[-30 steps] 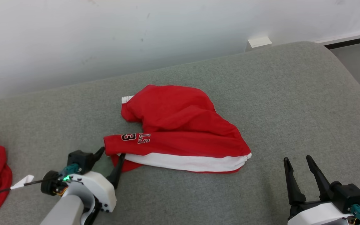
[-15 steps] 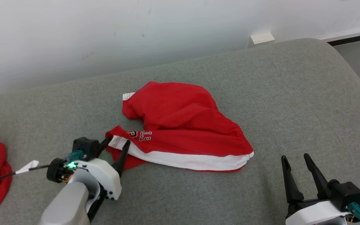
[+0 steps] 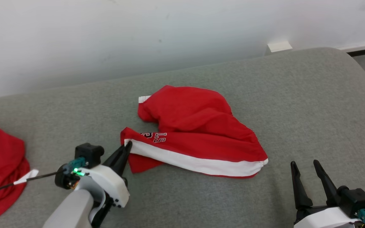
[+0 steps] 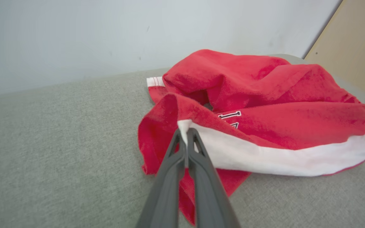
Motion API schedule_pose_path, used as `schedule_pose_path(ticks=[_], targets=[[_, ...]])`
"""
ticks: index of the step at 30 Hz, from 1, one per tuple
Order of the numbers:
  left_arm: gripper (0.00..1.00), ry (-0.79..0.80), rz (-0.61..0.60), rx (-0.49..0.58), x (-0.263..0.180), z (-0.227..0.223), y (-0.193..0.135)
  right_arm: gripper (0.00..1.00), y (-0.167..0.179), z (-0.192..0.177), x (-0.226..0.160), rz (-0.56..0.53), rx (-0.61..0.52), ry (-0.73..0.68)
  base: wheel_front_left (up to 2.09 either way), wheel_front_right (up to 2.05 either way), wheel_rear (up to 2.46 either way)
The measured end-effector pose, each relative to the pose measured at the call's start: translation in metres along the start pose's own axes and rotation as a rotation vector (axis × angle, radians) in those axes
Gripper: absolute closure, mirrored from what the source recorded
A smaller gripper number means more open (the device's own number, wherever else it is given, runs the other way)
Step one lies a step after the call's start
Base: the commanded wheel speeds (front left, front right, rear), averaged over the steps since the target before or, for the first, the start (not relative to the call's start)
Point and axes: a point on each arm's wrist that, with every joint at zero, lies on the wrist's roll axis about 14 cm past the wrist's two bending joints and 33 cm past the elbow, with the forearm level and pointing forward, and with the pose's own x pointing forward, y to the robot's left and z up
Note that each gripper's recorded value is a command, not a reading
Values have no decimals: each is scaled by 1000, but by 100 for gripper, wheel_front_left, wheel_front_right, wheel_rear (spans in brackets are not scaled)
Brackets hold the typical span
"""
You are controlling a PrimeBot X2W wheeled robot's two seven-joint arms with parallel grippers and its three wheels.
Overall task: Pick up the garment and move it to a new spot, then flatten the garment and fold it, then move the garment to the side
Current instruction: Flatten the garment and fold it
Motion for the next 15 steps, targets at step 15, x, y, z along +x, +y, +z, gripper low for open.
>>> schedule_pose_path(ticks=[15], targets=[[100, 5, 94, -152, -89, -6, 12, 0, 33, -6, 11, 113, -14, 18, 0, 0, 0]])
